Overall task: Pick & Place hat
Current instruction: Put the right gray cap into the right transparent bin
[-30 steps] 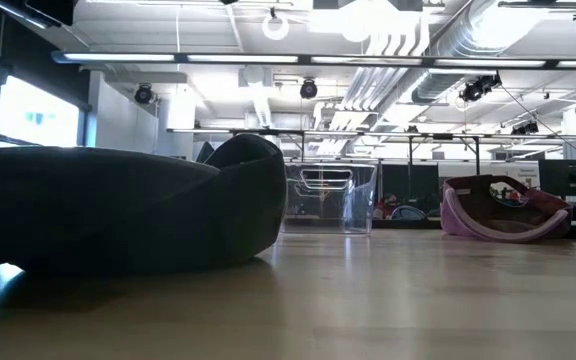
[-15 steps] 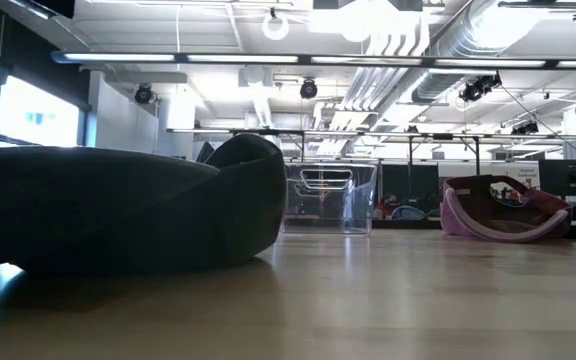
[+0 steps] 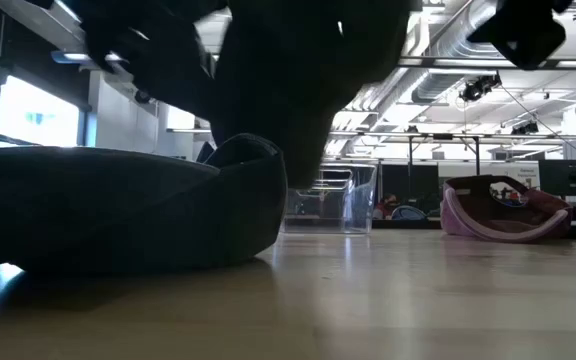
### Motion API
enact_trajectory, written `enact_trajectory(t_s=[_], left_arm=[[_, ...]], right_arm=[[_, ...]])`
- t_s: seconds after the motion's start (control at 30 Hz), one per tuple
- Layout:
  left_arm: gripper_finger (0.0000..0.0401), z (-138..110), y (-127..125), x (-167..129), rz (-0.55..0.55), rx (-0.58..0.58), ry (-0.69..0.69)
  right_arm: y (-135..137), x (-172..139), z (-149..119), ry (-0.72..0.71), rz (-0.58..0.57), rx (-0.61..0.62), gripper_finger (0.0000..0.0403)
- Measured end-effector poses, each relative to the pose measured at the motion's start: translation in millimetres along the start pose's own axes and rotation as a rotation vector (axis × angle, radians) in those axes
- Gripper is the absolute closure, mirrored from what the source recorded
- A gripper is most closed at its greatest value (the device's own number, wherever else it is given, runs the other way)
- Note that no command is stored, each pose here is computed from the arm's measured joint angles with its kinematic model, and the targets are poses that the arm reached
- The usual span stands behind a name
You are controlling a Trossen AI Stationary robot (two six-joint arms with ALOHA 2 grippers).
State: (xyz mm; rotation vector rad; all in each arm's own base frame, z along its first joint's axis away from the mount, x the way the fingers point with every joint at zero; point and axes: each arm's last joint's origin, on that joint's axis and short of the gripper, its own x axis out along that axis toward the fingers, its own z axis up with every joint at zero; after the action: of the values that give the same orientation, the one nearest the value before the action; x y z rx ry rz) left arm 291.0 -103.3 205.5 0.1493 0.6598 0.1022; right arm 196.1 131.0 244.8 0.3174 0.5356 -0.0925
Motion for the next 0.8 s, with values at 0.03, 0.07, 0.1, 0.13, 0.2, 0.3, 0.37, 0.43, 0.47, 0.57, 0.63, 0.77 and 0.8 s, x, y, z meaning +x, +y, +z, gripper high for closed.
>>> enact_trajectory(t_s=[0.03,0.07,0.1,0.13,0.2,0.3,0.37,0.43,0.47,0.57,0.63,0.77,0.8], left_arm=[[0.0400,-1.3,5.5,1.9,0.009,-0.027,0.024],[0.0400,-3.0,9.4,3.7,0.005,-0.044,0.049],[0.0400,-4.3,11.4,4.9,-0.007,-0.049,0.066],[0.0400,-4.6,12.5,5.7,-0.026,-0.053,0.071],[0.0400,-2.2,13.2,6.5,-0.060,-0.050,0.055],[0.0401,-1.4,12.1,6.2,-0.079,-0.044,0.050],[0.0401,-1.4,12.0,6.2,-0.083,-0.044,0.050],[0.0401,-1.5,11.8,6.2,-0.086,-0.044,0.050],[0.0401,-1.3,11.8,6.2,-0.086,-0.045,0.049],[0.0401,-0.4,11.5,6.1,-0.092,-0.048,0.041],[0.0401,-0.3,11.2,6.1,-0.099,-0.048,0.040],[0.0401,2.0,10.5,6.1,-0.119,-0.054,0.019],[0.0401,2.5,10.4,6.1,-0.120,-0.056,0.014]], right_arm=[[1.8,-2.5,1.0,0.011,-0.008,0.003,0.0210],[5.2,-4.3,2.8,0.007,-0.011,0.000,0.0212],[9.3,-5.5,3.5,0.004,-0.011,-0.017,0.0215],[13.8,-5.7,3.8,0.001,-0.009,-0.056,0.0219],[25.8,-3.7,5.8,-0.014,0.001,-0.176,0.0228],[43.9,0.0,9.3,-0.048,-0.032,-0.417,0.0245],[55.7,2.2,13.7,-0.048,-0.007,-0.522,0.0254],[63.9,4.9,18.0,-0.044,0.003,-0.599,0.0262],[68.2,5.4,21.4,-0.045,0.014,-0.625,0.0266],[78.2,5.1,32.3,-0.053,0.012,-0.687,0.0272],[82.0,7.4,36.2,-0.062,-0.051,-0.729,0.0269],[84.3,14.8,43.7,-0.084,-0.196,-0.781,0.0231],[83.6,16.6,45.8,-0.089,-0.231,-0.794,0.0216]])
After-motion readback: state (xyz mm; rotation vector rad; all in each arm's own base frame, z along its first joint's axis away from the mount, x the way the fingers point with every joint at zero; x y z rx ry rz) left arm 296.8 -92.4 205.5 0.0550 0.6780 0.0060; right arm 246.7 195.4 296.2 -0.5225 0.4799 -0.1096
